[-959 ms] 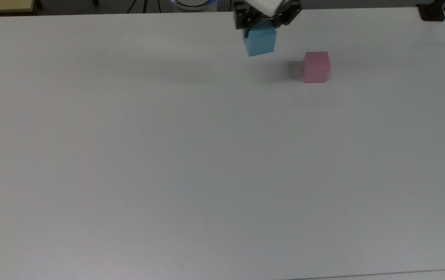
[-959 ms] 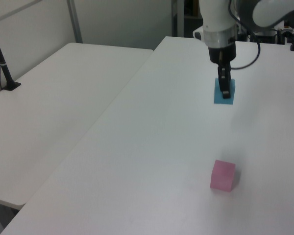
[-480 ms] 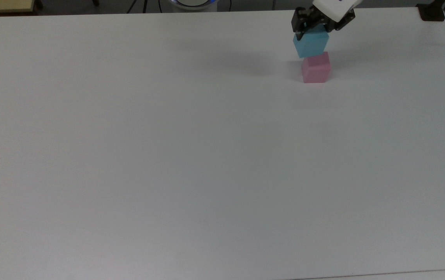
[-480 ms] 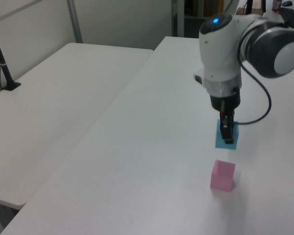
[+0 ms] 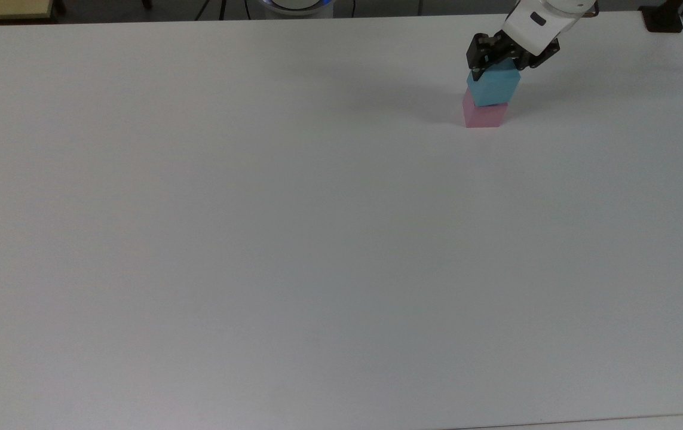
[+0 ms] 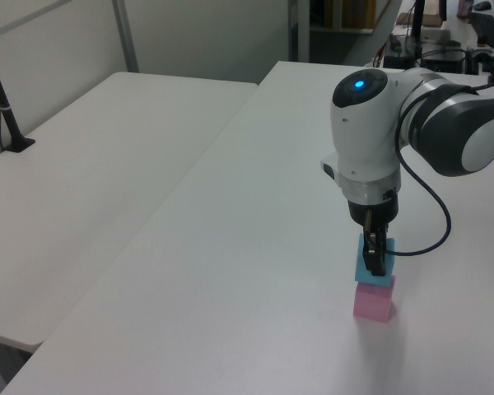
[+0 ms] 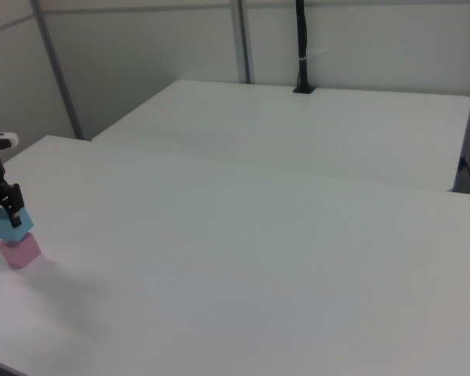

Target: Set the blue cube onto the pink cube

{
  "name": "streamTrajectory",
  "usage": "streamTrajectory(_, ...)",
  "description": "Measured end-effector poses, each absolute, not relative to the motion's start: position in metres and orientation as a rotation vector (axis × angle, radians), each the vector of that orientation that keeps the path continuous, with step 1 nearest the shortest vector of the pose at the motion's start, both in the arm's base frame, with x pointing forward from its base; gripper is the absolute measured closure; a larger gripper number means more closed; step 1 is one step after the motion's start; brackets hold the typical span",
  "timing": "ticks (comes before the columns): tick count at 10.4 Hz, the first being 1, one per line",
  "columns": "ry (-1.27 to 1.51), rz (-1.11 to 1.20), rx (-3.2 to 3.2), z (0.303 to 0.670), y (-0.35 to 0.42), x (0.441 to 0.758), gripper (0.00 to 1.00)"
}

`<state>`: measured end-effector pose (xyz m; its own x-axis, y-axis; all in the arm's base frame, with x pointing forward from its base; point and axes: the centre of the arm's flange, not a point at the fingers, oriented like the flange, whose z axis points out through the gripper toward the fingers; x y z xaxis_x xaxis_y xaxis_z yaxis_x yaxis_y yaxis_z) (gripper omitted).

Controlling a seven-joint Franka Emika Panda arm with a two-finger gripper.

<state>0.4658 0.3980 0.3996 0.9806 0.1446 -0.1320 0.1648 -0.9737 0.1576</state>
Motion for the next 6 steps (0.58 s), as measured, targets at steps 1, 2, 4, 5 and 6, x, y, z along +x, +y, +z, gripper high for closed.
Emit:
streamTrajectory(1,0.240,-0.182,2.958,0.399,0.400,0.464,0.42)
streamTrajectory(2,0.251,-0.184,2.958,0.398,0.404,0.461,0.42)
streamTrajectory(4,0.258,-0.205,2.951,0.389,0.406,0.460,0.42)
streamTrajectory(5,0.259,-0.214,2.947,0.385,0.406,0.460,0.37)
streamTrajectory(6,0.259,-0.221,2.945,0.382,0.406,0.460,0.32)
